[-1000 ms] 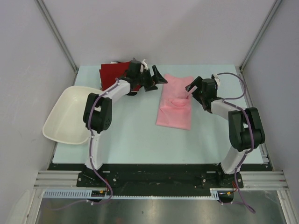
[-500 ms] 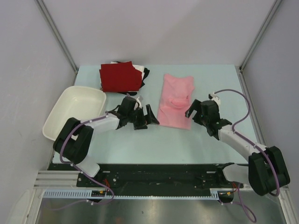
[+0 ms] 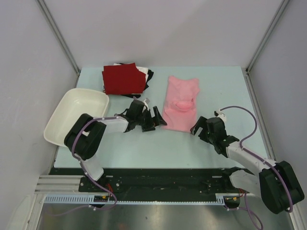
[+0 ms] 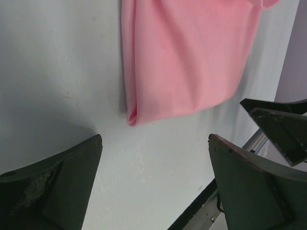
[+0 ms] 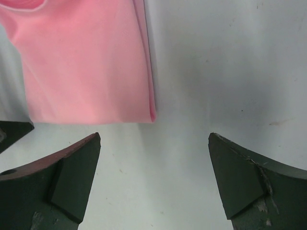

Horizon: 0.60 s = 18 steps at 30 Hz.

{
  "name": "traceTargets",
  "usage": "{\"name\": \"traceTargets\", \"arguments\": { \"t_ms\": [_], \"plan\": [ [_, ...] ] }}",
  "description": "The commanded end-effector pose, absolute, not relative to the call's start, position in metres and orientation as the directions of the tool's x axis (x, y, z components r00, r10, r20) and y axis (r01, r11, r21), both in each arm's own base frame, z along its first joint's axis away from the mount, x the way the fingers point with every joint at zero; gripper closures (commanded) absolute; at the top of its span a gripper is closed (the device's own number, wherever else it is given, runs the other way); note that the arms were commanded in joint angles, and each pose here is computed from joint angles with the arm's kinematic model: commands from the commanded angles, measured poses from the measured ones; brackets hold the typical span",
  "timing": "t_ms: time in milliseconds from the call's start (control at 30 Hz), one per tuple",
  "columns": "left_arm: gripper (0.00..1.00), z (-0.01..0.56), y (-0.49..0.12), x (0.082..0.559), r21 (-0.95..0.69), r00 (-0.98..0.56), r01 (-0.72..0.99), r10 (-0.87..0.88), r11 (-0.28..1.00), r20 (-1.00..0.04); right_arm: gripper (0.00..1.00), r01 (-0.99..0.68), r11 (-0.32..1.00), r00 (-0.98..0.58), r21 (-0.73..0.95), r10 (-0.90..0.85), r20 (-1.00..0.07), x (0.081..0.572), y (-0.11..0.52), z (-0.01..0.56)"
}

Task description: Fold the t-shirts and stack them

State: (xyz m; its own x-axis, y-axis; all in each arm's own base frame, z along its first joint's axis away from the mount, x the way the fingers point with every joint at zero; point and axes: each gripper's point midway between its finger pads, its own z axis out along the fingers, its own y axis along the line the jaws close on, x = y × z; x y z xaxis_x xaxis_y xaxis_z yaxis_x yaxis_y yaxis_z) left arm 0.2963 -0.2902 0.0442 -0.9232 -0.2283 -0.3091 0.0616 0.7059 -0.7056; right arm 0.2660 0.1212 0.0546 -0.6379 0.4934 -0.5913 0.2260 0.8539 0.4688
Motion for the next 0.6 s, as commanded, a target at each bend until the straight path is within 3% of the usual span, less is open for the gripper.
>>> {"name": "traceTargets", "arguments": {
  "t_ms": [0, 233, 333, 367, 467, 567],
  "plan": [
    [0.00, 0.021, -0.288, 0.313, -0.664, -0.911, -0.010, -0.280, 0.747, -0.301, 0.01, 0.218, 0.830, -0.606, 0.513, 0.527, -0.595, 0.278, 0.128, 0.053],
    [0.14, -0.001, -0.285, 0.305, -0.633, -0.928, -0.081, -0.291, 0.770, -0.235, 0.01, 0.223, 0.825, -0.622, 0.519, 0.531, -0.575, 0.280, 0.133, 0.041],
    [0.29, -0.010, -0.289, 0.299, -0.640, -0.936, -0.084, -0.280, 0.764, -0.212, 0.01, 0.231, 0.821, -0.624, 0.522, 0.537, -0.568, 0.282, 0.134, 0.036],
    [0.42, -0.013, -0.290, 0.298, -0.642, -0.939, -0.084, -0.277, 0.762, -0.205, 0.01, 0.225, 0.818, -0.623, 0.530, 0.539, -0.567, 0.284, 0.136, 0.037],
    [0.57, -0.024, -0.293, 0.295, -0.650, -0.945, -0.094, -0.273, 0.754, -0.181, 0.01, 0.227, 0.816, -0.640, 0.532, 0.537, -0.550, 0.283, 0.140, 0.029],
    [0.61, -0.031, -0.297, 0.292, -0.654, -0.948, -0.096, -0.269, 0.750, -0.170, 0.01, 0.232, 0.814, -0.649, 0.533, 0.537, -0.539, 0.282, 0.142, 0.023]
  ]
}}
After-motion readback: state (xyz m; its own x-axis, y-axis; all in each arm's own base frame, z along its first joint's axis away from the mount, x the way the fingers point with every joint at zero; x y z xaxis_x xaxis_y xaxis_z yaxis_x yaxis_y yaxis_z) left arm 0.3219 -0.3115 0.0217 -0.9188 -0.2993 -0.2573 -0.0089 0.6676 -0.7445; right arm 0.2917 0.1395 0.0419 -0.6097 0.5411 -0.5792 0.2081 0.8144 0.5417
